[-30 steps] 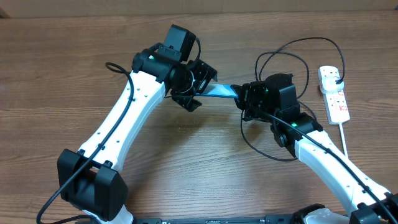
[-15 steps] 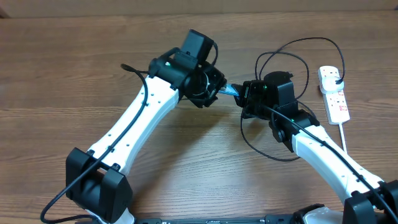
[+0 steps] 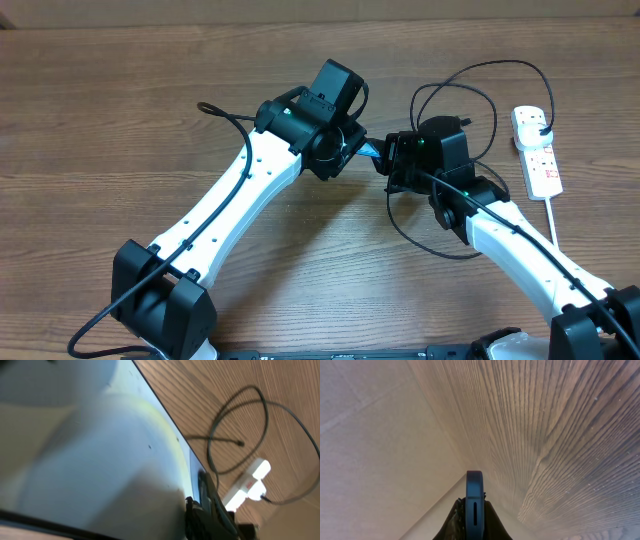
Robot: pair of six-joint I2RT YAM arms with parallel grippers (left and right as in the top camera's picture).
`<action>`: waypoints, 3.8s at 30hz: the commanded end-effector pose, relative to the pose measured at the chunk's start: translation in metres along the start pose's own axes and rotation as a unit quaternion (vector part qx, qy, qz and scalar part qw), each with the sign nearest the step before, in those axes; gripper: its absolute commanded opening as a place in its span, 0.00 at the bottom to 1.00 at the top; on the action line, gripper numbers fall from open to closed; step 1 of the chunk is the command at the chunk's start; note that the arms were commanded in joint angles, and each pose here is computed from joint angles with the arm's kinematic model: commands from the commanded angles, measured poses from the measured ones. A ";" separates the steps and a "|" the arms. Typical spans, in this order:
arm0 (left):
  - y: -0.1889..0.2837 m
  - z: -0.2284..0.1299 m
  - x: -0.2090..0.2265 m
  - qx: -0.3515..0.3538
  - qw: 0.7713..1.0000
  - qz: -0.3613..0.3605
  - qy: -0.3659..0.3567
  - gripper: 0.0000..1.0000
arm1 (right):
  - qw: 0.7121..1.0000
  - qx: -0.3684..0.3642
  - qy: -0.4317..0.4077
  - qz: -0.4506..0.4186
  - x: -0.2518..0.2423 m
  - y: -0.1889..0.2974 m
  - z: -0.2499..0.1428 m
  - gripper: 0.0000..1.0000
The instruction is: Plug charger to phone and switch on socket
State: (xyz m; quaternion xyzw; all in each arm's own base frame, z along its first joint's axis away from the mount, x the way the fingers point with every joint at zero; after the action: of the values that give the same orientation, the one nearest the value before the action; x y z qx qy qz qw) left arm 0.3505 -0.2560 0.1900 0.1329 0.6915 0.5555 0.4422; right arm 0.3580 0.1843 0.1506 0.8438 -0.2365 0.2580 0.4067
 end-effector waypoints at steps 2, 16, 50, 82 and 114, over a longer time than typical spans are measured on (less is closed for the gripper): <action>0.004 0.033 0.002 -0.093 0.996 0.015 -0.005 0.36 | 0.998 0.057 0.029 -0.013 0.000 0.002 -0.027 0.04; 0.004 0.037 0.003 -0.106 0.994 0.018 -0.004 0.04 | 0.993 0.109 0.021 -0.030 -0.004 0.005 -0.043 0.11; 0.064 0.091 0.013 0.177 0.945 -0.238 -0.137 0.04 | 0.851 -0.165 0.495 -0.062 0.007 0.012 0.050 1.00; -0.065 0.044 0.018 0.389 0.889 -0.236 -0.063 0.04 | 0.787 -0.360 0.424 -0.266 0.036 -0.047 0.237 0.56; -0.039 0.056 -0.023 0.371 0.820 -0.397 -0.181 0.04 | 0.791 -0.143 0.582 -0.122 0.084 0.162 0.015 0.04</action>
State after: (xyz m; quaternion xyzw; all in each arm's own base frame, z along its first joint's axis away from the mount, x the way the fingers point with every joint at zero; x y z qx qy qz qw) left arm 0.4172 -0.2465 0.1354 0.1264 0.7693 0.0695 0.6223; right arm 0.3604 0.0571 0.2698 0.4765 0.1033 0.5802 0.6524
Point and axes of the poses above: each gripper's point midway between its finger pads, its own y axis back along the fingers, its own x axis along the line the jaws close on, z = x × y, the point moved 2 cm from there along y, back along the fingers, and after that the axes turned 5 degrees about -y, right-handed, at the moved point
